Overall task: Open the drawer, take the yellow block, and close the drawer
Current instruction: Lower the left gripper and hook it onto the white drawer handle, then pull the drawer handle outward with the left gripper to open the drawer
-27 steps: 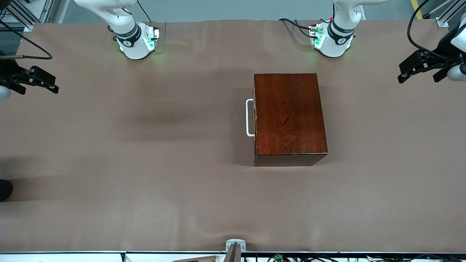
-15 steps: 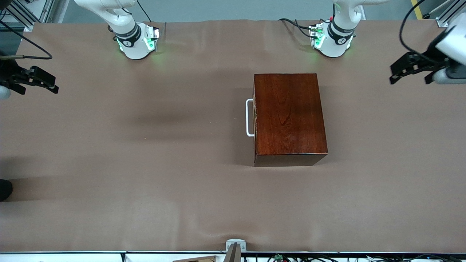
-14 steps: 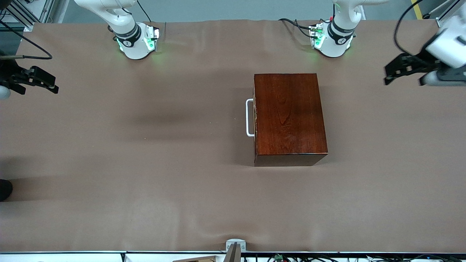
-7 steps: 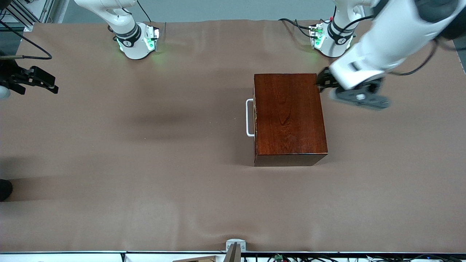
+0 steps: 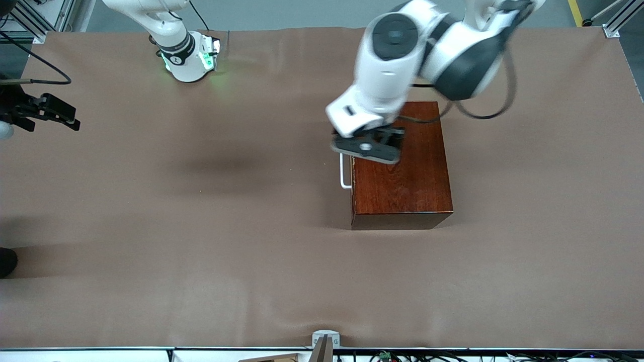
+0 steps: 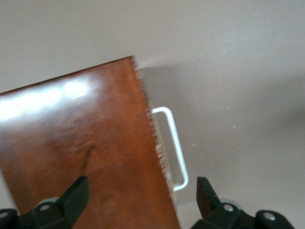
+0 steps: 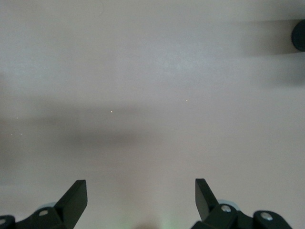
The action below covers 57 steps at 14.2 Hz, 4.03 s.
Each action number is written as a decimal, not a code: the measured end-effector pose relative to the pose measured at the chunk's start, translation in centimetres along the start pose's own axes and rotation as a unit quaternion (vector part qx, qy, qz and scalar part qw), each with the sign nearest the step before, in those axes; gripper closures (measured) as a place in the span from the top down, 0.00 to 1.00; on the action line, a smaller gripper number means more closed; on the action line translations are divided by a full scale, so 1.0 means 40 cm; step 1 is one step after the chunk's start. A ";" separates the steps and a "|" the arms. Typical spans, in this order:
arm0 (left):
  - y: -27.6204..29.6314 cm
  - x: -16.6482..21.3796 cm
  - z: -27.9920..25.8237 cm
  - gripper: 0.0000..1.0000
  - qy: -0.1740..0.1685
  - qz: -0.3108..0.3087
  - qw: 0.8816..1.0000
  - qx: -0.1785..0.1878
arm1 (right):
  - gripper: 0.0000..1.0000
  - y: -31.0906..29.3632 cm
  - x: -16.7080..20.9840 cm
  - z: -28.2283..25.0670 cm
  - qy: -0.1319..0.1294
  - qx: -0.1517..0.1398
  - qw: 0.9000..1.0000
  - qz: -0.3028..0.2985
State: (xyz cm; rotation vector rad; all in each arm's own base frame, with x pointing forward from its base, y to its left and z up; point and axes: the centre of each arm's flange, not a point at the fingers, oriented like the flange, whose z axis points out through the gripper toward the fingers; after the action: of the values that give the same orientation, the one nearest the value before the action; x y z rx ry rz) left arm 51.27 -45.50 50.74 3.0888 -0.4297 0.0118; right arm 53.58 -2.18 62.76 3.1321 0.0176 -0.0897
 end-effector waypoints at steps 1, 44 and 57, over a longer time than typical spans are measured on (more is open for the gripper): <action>0.048 0.000 0.025 1.00 0.005 0.000 1.000 0.002 | 1.00 0.003 0.002 0.003 -0.001 0.000 1.000 0.001; 0.304 -0.072 0.580 1.00 -0.071 -0.109 0.972 0.196 | 1.00 0.037 0.019 0.036 -0.014 0.001 1.000 0.013; 0.333 -0.060 0.573 1.00 -0.047 -0.118 0.979 0.161 | 1.00 0.033 0.019 0.037 -0.015 0.001 1.000 0.012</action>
State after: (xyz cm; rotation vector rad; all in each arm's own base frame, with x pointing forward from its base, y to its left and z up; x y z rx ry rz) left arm 45.42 -58.19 28.08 3.4499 -0.0617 -0.0771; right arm 54.26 -3.49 61.26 3.1315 -0.0203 -0.1366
